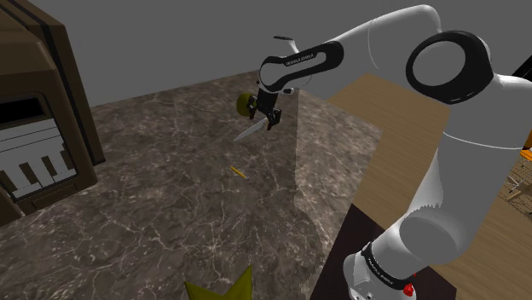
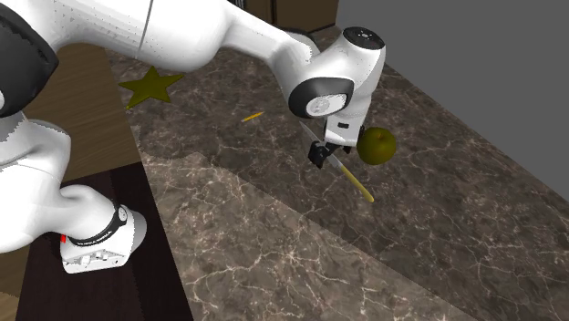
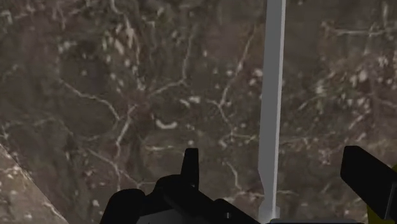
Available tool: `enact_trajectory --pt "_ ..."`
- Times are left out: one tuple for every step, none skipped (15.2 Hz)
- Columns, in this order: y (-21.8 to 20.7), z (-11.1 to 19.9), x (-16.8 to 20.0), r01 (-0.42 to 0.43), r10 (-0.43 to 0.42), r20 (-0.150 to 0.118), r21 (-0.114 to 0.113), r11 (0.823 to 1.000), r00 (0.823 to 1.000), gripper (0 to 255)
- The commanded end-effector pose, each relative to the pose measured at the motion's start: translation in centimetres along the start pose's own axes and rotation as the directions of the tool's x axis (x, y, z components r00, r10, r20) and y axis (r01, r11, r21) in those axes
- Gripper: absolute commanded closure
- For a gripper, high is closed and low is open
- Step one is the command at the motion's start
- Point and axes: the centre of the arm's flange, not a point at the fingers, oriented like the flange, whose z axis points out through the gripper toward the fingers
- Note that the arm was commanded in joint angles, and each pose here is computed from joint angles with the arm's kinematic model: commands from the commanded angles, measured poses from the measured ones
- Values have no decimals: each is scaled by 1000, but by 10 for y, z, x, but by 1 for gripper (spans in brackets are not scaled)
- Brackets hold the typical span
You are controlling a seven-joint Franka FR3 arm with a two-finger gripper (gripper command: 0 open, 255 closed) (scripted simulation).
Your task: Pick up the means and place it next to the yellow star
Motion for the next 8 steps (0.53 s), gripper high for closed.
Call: enact_trajectory --pt "1 3 0 0 0 2 -5 1000 1000 255" --pt "1 3 0 0 0 2 -5 1000 1000 255" --pt "1 3 0 0 0 2 -5 1000 1000 255" --pt "1 4 -1 0 0 2 -5 1000 1000 255" --pt "1 3 0 0 0 2 -5 1000 1000 255" --pt "1 3 0 0 0 2 -5 1000 1000 255" --pt "1 3 0 0 0 2 -5 1000 1000 255" --pt "1 3 0 0 0 2 -5 1000 1000 255"
